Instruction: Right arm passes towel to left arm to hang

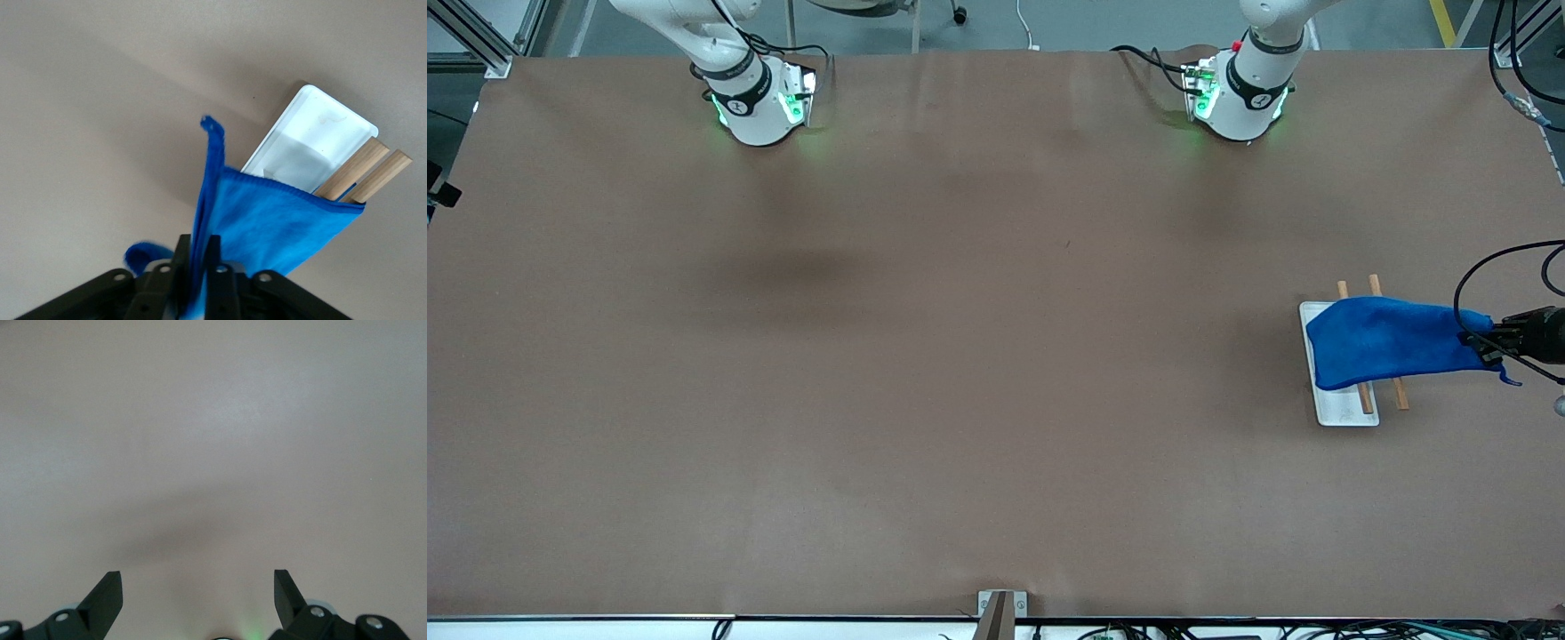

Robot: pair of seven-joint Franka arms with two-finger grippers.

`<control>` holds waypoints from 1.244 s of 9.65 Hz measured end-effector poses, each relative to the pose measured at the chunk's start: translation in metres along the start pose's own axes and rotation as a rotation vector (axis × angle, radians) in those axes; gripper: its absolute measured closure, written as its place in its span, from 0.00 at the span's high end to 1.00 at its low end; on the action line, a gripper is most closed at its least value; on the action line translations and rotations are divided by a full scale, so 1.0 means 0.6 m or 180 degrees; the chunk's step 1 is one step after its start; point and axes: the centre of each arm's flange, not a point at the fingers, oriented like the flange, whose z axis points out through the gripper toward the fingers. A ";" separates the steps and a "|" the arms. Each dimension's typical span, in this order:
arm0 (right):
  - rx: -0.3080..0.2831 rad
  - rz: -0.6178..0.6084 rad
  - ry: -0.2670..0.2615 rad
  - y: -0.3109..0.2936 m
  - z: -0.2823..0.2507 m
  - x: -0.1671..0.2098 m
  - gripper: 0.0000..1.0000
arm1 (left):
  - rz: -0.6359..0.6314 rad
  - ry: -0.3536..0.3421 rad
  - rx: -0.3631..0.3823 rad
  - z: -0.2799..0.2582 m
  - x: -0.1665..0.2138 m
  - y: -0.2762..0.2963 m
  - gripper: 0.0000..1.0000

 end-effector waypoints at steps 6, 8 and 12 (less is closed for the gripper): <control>0.0000 0.0002 0.0000 0.001 0.000 0.000 1.00 | 0.0375 0.0193 -0.0049 -0.050 0.007 -0.029 0.91; 0.0000 0.0004 0.0000 0.001 0.000 0.000 1.00 | 0.0500 0.0420 -0.0088 -0.116 -0.008 -0.027 1.00; -0.0001 0.0007 0.0000 0.002 0.000 0.000 1.00 | 0.0958 0.0953 -0.0152 -0.303 -0.157 0.093 1.00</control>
